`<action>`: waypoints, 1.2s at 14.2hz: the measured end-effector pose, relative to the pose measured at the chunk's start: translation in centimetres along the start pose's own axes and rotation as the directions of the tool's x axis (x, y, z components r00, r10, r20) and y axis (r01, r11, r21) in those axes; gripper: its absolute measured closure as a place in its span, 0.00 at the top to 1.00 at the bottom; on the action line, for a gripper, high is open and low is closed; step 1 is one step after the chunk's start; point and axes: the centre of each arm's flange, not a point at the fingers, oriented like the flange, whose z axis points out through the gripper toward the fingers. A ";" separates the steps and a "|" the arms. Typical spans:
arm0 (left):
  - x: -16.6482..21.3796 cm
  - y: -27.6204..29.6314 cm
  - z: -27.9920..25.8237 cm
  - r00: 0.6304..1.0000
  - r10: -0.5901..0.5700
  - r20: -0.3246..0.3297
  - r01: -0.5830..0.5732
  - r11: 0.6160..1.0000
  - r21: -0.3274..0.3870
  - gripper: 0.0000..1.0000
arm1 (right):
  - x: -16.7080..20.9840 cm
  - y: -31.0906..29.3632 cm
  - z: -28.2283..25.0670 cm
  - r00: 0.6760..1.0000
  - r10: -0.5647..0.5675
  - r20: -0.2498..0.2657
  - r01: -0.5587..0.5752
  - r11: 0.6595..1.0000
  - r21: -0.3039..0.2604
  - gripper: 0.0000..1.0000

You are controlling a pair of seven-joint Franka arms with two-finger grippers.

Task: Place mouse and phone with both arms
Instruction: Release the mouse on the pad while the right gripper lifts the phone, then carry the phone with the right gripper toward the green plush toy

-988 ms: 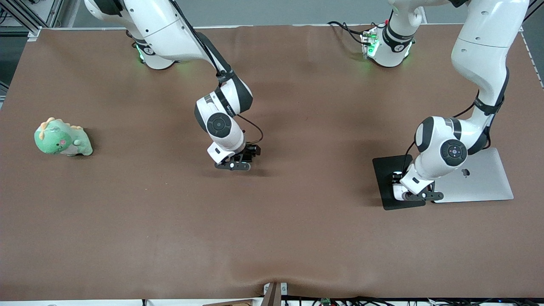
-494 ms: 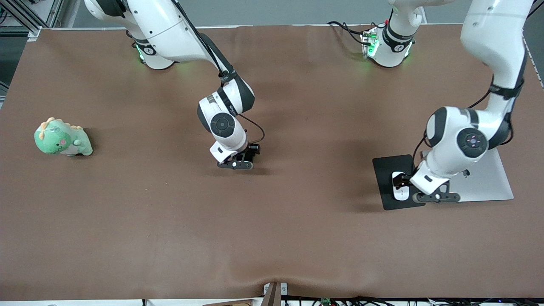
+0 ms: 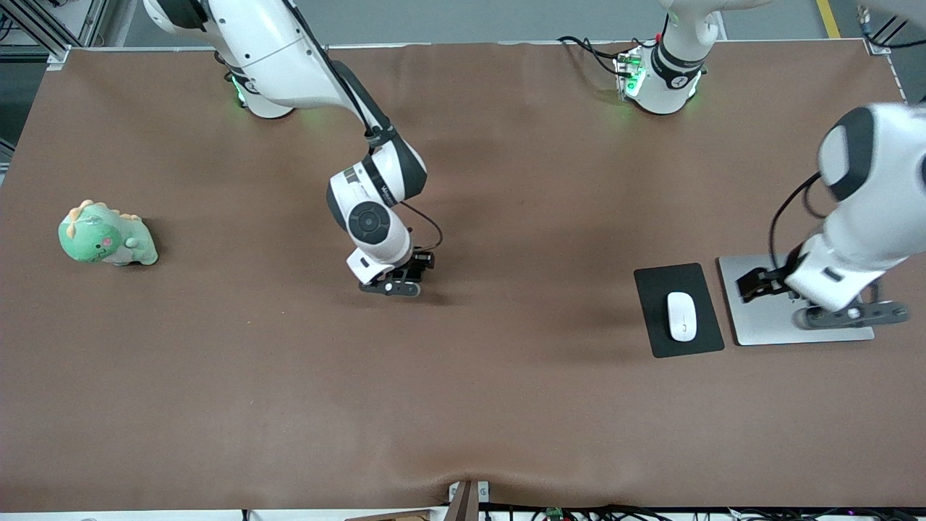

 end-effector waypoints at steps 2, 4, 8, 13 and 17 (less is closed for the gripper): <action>-0.8 -1.5 -4.9 1.000 -0.020 0.017 0.020 1.000 0.011 1.00 | 1.5 2.2 -2.0 0.999 0.037 0.026 -0.037 0.999 -0.005 0.81; -2.0 -1.6 -8.7 1.000 -0.022 -0.003 0.022 1.000 0.011 1.00 | 3.2 5.3 -3.4 0.997 0.057 0.048 -0.057 0.998 -0.007 0.81; -5.4 -0.2 -13.4 1.000 -0.001 0.003 0.001 1.000 -0.002 1.00 | 5.4 11.6 -2.9 0.995 0.056 0.077 -0.055 0.998 -0.014 0.81; -7.9 0.2 -15.1 1.000 0.006 0.007 -0.005 1.000 -0.025 1.00 | 5.3 17.9 -2.9 0.997 0.045 0.068 -0.042 0.998 -0.042 0.81; -9.0 -0.2 -15.1 1.000 0.006 0.015 -0.006 1.000 -0.022 1.00 | 4.4 23.9 -2.0 0.999 0.000 0.041 0.002 0.998 -0.057 0.81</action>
